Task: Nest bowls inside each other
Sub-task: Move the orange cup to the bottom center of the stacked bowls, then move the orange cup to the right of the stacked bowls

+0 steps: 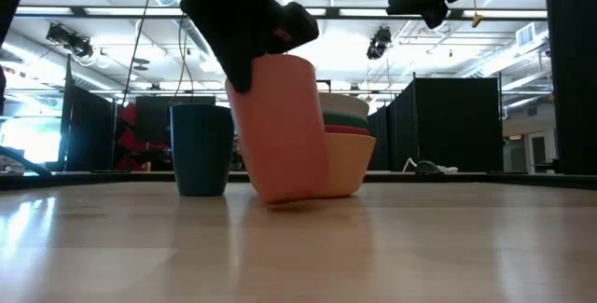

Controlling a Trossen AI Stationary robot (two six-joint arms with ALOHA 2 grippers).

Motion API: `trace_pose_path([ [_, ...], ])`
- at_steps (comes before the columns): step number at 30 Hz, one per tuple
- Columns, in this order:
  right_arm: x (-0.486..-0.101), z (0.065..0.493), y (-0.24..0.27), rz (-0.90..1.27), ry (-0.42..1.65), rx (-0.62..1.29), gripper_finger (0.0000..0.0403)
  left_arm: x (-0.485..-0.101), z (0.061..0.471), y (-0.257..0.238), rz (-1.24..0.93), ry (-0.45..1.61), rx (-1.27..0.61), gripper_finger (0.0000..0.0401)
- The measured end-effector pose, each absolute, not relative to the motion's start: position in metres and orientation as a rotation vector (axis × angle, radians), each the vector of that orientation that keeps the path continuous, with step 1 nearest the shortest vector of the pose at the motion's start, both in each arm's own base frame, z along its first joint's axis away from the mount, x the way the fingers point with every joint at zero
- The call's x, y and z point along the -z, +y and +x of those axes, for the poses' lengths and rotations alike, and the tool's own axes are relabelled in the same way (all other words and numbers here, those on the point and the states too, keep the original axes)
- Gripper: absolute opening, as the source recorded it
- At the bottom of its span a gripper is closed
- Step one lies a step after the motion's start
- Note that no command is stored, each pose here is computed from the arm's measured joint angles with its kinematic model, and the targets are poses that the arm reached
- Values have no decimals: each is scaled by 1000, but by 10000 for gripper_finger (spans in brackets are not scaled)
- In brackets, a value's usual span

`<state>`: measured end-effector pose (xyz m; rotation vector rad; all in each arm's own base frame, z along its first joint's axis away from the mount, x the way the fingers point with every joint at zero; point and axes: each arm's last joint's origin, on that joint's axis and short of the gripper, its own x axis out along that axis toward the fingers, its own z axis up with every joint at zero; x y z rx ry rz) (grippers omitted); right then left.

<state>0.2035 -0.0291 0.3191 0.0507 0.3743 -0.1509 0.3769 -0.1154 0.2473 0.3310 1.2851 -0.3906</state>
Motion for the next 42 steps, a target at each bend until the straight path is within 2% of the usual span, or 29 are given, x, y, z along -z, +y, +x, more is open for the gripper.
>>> trace_pose_path([
  [9,-320,204,-29,50,362,151,91,-244,378,-117,262,1304,388,55],
  [14,-320,204,-29,50,363,151,91,-245,379,-118,245,1300,375,96],
  [22,-320,204,-29,49,363,149,91,-277,379,-125,252,1259,377,139],
  [38,-289,233,42,-30,468,-248,91,-388,268,-121,316,831,144,101],
  [42,-272,252,67,-169,459,-325,91,-381,238,-109,250,708,126,91],
])
